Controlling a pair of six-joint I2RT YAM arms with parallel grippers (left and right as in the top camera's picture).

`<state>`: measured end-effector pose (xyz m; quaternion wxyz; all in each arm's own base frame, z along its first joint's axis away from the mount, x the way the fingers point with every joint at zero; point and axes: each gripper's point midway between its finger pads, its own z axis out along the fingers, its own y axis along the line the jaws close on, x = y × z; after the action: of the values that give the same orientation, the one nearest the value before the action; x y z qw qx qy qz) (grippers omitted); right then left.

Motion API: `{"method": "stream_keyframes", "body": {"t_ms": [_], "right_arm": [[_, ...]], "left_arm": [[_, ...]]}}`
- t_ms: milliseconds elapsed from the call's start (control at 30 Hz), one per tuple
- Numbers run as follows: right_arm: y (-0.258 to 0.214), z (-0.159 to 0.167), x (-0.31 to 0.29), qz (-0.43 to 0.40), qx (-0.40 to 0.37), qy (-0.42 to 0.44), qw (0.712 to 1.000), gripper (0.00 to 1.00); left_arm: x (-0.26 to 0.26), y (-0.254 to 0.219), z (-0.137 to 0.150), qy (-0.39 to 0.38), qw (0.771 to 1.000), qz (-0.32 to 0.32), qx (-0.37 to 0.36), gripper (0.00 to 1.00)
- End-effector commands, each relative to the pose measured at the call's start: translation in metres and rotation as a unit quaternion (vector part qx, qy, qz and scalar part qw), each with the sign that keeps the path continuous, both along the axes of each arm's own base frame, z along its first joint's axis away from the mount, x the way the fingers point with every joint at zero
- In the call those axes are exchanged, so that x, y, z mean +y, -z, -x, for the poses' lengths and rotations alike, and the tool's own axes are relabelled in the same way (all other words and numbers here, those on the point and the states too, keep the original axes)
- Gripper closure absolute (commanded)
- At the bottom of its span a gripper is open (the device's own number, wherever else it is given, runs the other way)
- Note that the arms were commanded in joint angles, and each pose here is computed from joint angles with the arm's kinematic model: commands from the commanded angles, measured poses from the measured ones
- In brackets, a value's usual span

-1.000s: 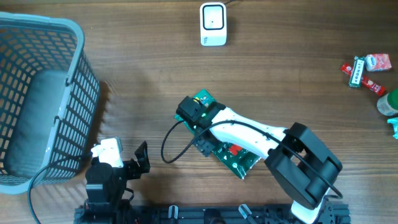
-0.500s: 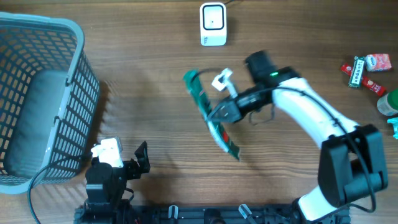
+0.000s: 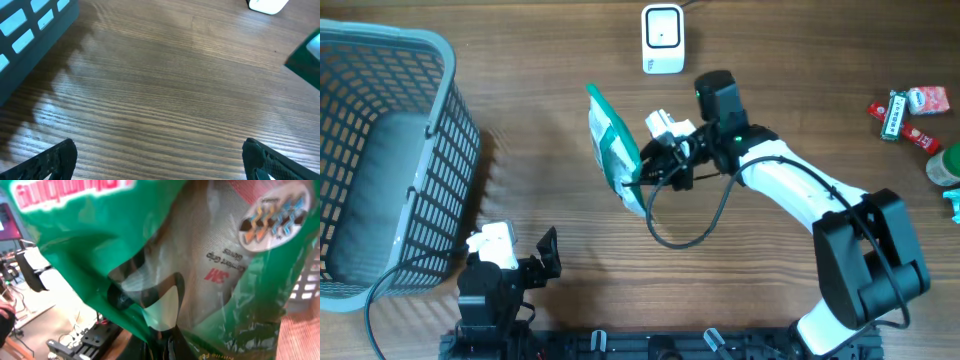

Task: Scan the item barcode
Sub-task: 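Lift the glove pack and hold it up to the scanner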

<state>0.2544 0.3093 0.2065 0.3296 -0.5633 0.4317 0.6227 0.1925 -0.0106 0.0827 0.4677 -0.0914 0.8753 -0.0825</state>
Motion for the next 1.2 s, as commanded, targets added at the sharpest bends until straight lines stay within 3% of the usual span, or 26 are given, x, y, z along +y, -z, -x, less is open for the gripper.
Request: {"method": "stream_keyframes", "body": {"t_ms": [0, 33, 100, 133, 167, 233, 267, 367, 467, 533, 567, 600, 700, 833, 867, 1033, 1100, 1133, 1167], "right_arm": [[-0.004, 0.008, 0.005, -0.007, 0.027, -0.037, 0.999, 0.96], [-0.003, 0.003, 0.004, 0.017, 0.071, -0.032, 0.997, 0.96], [0.000, -0.019, 0.004, 0.110, 0.241, 0.016, 0.964, 0.96], [-0.002, -0.028, 0.001, 0.161, 0.365, 0.032, 0.917, 0.96], [-0.006, -0.029, -0.005, 0.207, 0.482, 0.022, 0.851, 0.96], [-0.010, -0.021, -0.010, 0.272, 0.611, -0.009, 0.744, 0.96], [-0.010, -0.021, -0.010, 0.282, 0.633, -0.009, 0.721, 0.96], [-0.009, -0.024, -0.008, 0.276, 0.627, 0.001, 0.728, 0.96], [-0.003, -0.022, -0.010, 0.284, 0.639, -0.008, 0.715, 0.96], [0.030, -0.023, -0.009, 0.307, 0.695, -0.010, 0.650, 0.96], [0.049, -0.025, -0.008, 0.314, 0.711, -0.011, 0.629, 0.96], [0.061, -0.027, -0.007, 0.315, 0.713, -0.011, 0.626, 0.96], [0.063, -0.035, -0.003, 0.294, 0.660, -0.010, 0.691, 0.96], [0.059, -0.037, -0.002, 0.278, 0.624, -0.009, 0.730, 0.96], [0.059, -0.037, -0.003, 0.268, 0.604, -0.009, 0.751, 0.96], [0.038, -0.042, 0.000, 0.183, 0.404, -0.007, 0.896, 0.96], [0.010, -0.039, -0.001, 0.146, 0.301, -0.003, 0.942, 0.96], [-0.010, -0.030, -0.005, 0.111, 0.213, 0.002, 0.971, 0.96], [-0.014, -0.030, -0.006, 0.102, 0.195, 0.003, 0.976, 0.96]], "left_arm": [[0.000, -0.001, -0.001, 0.003, 1.000, -0.004, -0.004, 0.00], [0.000, -0.001, -0.001, 0.003, 1.000, -0.004, -0.004, 0.00], [0.000, -0.001, -0.001, 0.003, 1.000, -0.004, -0.004, 0.00], [0.000, -0.001, -0.001, 0.003, 1.000, -0.004, -0.004, 0.00], [0.000, -0.001, -0.001, 0.003, 1.000, -0.004, -0.004, 0.00], [0.000, -0.001, 0.000, 0.003, 1.000, -0.004, -0.004, 0.00], [0.000, -0.001, -0.001, 0.003, 1.000, -0.004, -0.004, 0.00], [0.000, -0.001, -0.001, 0.003, 1.000, -0.004, -0.004, 0.00], [0.000, -0.001, -0.001, 0.003, 1.000, -0.004, -0.004, 0.00], [0.000, -0.001, -0.001, 0.003, 1.000, -0.004, -0.004, 0.00], [0.000, -0.001, -0.001, 0.003, 1.000, -0.004, -0.004, 0.00], [0.000, -0.001, -0.001, 0.003, 1.000, -0.004, -0.004, 0.00], [0.000, -0.001, -0.001, 0.003, 1.000, -0.004, -0.004, 0.00], [0.000, -0.001, -0.001, 0.003, 1.000, -0.004, -0.004, 0.00], [0.000, -0.001, -0.001, 0.003, 1.000, -0.004, -0.004, 0.00], [0.000, -0.001, -0.001, 0.003, 1.000, -0.004, -0.004, 0.00], [0.000, -0.001, 0.000, 0.003, 1.000, -0.004, -0.004, 0.00], [0.000, -0.001, -0.001, 0.003, 1.000, -0.004, -0.004, 0.00], [0.000, -0.001, 0.000, 0.003, 1.000, -0.004, -0.004, 0.00]]}}
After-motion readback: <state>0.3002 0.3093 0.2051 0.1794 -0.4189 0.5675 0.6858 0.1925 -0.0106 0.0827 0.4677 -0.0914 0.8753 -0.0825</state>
